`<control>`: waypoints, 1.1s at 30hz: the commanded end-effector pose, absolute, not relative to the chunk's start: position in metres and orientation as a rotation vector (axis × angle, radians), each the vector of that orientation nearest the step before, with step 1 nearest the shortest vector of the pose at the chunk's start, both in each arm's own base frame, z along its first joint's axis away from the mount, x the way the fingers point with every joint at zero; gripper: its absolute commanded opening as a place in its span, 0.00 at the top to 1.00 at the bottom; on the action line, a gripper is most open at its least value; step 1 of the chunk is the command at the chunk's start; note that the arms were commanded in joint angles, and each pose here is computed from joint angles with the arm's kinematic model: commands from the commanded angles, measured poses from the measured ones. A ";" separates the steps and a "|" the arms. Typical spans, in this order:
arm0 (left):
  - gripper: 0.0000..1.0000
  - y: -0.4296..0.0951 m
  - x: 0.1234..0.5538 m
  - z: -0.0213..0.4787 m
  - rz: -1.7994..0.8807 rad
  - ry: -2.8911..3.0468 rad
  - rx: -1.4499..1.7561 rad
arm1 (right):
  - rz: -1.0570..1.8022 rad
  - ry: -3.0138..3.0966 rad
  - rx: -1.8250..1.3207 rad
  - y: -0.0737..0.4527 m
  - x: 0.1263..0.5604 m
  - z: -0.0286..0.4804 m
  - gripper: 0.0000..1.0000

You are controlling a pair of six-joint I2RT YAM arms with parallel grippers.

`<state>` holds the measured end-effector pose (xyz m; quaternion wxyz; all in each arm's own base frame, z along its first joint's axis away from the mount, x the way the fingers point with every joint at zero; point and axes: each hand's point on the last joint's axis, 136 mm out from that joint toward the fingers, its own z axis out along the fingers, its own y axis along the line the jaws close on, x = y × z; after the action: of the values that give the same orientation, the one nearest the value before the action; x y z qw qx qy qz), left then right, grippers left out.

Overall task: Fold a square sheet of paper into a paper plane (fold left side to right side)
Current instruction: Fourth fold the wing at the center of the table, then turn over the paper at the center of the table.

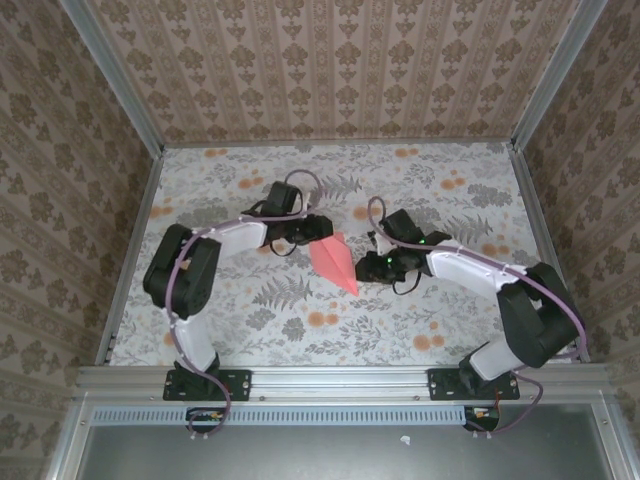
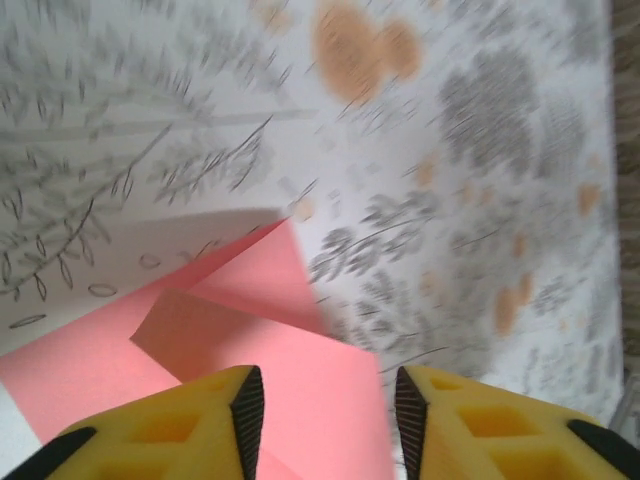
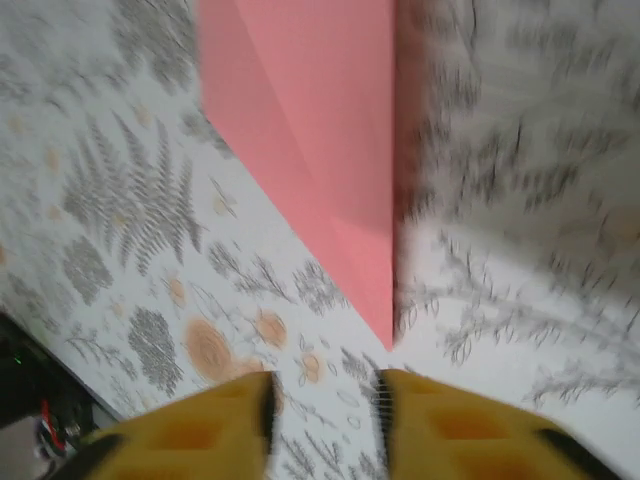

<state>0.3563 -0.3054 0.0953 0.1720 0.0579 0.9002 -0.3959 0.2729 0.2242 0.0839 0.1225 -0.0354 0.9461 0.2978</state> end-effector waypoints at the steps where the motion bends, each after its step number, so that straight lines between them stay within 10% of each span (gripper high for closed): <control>1: 0.52 -0.289 0.352 0.125 -1.120 2.491 0.144 | 0.845 2.582 -0.154 0.220 0.302 0.097 0.52; 14: 0.48 -0.289 0.333 0.085 -1.172 2.554 0.053 | 0.871 2.372 -0.151 0.223 0.328 0.121 0.20; 25: 0.52 -0.325 0.344 0.053 -1.225 2.609 0.081 | 0.877 2.323 -0.147 0.206 0.312 0.151 0.17; 33: 0.80 -0.338 0.352 0.067 -1.278 2.534 0.132 | 1.014 2.230 -0.088 0.194 0.308 0.177 0.00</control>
<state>0.3428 -0.3275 0.0406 0.1215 0.0252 0.9000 -0.4178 0.3149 0.1944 0.1707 0.3443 -0.0377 0.8674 0.3572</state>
